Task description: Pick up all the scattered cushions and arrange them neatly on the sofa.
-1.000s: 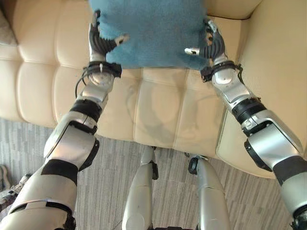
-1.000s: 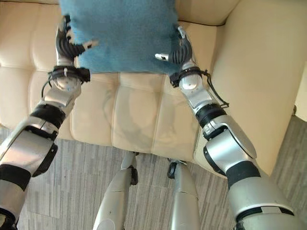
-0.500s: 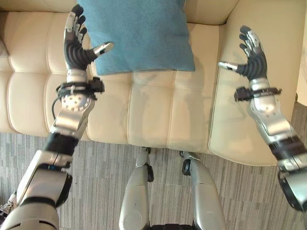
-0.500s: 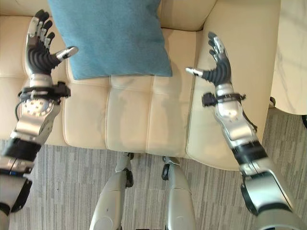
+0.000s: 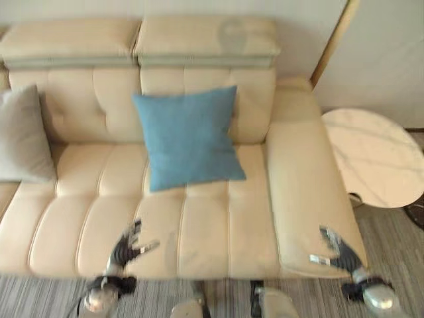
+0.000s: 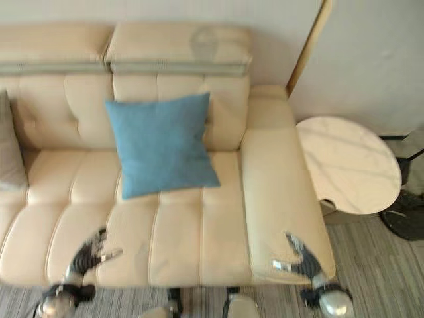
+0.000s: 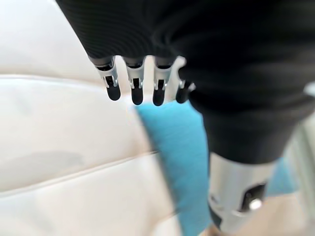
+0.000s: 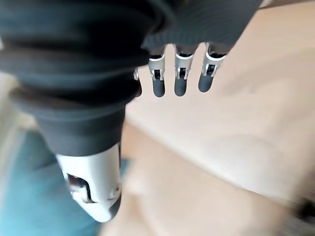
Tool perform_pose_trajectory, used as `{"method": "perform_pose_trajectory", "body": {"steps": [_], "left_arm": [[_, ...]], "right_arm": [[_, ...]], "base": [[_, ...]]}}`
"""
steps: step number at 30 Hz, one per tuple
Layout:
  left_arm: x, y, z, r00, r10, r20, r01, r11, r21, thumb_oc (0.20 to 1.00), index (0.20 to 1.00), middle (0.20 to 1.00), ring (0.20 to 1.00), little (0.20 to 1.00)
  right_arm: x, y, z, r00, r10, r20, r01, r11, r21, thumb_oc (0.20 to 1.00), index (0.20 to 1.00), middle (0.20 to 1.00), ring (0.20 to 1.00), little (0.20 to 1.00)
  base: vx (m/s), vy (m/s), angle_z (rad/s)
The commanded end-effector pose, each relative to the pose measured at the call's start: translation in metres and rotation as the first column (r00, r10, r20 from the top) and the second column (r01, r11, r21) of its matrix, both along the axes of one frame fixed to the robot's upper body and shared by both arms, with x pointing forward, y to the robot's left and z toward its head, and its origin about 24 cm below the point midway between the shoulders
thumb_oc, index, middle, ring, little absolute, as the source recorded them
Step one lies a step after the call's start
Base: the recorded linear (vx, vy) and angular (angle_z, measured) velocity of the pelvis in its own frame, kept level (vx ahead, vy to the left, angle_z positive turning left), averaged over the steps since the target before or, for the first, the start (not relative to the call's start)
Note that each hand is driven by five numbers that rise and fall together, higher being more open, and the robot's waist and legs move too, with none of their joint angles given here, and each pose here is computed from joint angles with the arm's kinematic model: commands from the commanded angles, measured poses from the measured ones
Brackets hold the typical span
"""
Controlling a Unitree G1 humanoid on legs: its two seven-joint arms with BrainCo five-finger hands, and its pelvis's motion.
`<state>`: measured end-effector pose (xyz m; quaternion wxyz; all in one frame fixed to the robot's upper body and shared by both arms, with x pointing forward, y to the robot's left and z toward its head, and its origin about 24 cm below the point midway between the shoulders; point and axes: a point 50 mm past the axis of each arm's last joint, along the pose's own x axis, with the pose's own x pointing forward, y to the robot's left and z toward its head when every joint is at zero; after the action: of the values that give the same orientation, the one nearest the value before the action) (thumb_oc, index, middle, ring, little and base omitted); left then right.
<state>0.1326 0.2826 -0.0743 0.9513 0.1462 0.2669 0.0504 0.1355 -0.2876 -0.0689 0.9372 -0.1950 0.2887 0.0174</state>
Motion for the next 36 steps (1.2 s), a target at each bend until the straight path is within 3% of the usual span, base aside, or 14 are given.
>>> {"method": "perform_pose_trajectory", "body": {"steps": [1,4,11,25,36], "left_arm": [[0.024,0.002,0.009,0.997,-0.071,0.031,0.068,0.995,0.075,1.0,1.0,1.0,1.0,1.0],[0.019,-0.003,-0.001,0.997,-0.079,-0.02,0.08,0.994,0.078,1.0,1.0,1.0,1.0,1.0],[0.047,-0.013,0.006,0.992,-0.129,0.018,0.126,0.987,0.099,1.0,1.0,1.0,1.0,1.0],[0.036,-0.023,-0.001,0.993,-0.121,0.008,0.121,0.992,0.043,1.0,1.0,1.0,1.0,1.0],[0.025,-0.017,-0.006,0.995,-0.097,-0.028,0.098,0.994,0.049,1.0,1.0,1.0,1.0,1.0]], "right_arm": [[0.032,0.006,0.019,0.991,0.044,0.126,-0.043,0.999,-0.011,1.0,1.0,1.0,1.0,1.0],[0.03,0.009,0.011,0.995,0.036,0.096,-0.035,0.999,-0.017,1.0,1.0,1.0,1.0,1.0],[0.031,0.028,-0.007,0.999,0.02,0.045,-0.022,0.999,0.043,1.0,1.0,1.0,1.0,1.0],[0.028,0.014,0.0,0.998,0.0,0.059,-0.001,1.0,0.007,1.0,1.0,1.0,1.0,1.0],[0.017,0.016,-0.009,1.0,0.0,0.006,0.0,1.0,0.013,1.0,1.0,1.0,1.0,1.0]], "base": [[0.01,0.134,-0.46],[-0.07,0.1,-0.36],[-0.23,-0.007,-0.08],[-0.26,-0.111,0.13],[0.01,0.061,-0.03]]}}
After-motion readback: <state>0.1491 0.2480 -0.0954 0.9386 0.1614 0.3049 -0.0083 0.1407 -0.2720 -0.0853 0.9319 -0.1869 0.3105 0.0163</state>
